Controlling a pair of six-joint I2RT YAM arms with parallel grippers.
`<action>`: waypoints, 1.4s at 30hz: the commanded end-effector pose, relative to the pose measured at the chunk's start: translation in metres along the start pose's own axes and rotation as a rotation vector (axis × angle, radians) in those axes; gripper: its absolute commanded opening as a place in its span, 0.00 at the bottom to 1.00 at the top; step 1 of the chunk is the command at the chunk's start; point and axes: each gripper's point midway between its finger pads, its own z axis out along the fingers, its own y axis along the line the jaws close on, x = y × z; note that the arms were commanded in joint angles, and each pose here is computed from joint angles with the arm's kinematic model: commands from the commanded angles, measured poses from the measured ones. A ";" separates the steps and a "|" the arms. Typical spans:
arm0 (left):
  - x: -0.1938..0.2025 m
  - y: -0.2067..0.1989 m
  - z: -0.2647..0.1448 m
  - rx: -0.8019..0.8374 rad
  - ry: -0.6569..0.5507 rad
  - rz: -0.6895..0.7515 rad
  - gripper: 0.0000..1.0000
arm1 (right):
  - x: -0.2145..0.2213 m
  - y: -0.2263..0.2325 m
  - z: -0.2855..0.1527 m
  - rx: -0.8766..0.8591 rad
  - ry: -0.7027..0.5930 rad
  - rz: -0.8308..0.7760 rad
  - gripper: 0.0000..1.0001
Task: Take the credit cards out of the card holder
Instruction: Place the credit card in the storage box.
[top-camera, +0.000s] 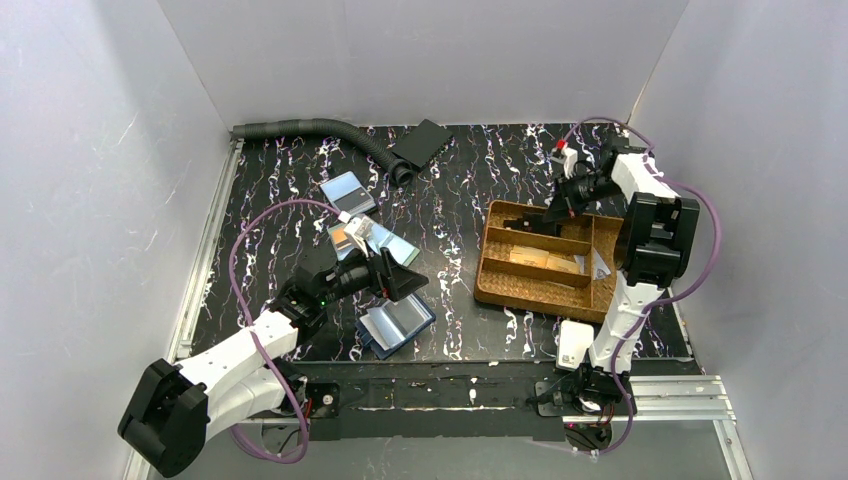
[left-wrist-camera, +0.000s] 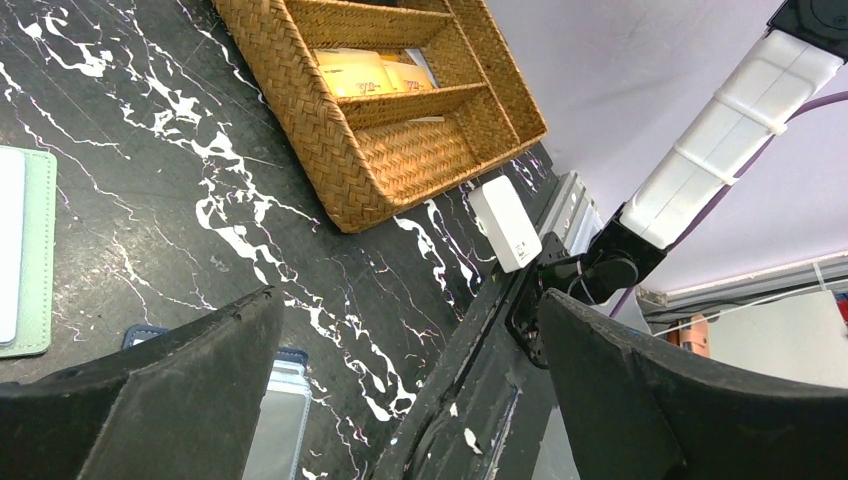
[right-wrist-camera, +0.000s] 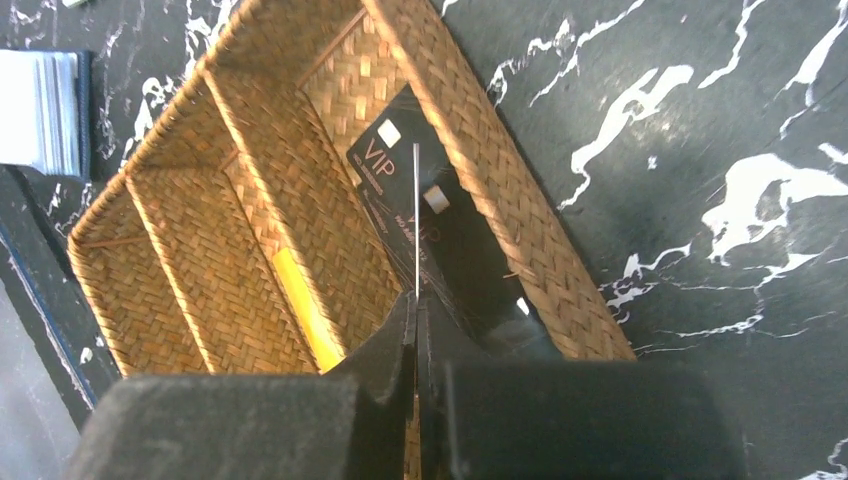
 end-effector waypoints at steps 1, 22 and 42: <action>0.002 0.006 -0.002 -0.017 -0.008 -0.002 0.98 | -0.002 0.004 -0.003 0.052 0.010 -0.028 0.04; 0.015 0.003 -0.016 -0.039 -0.020 -0.371 0.98 | -0.024 0.036 -0.066 0.339 -0.052 -0.118 0.42; 0.057 0.015 -0.030 -0.351 0.164 -0.361 0.94 | 0.008 0.188 -0.084 0.116 -0.311 -0.274 0.48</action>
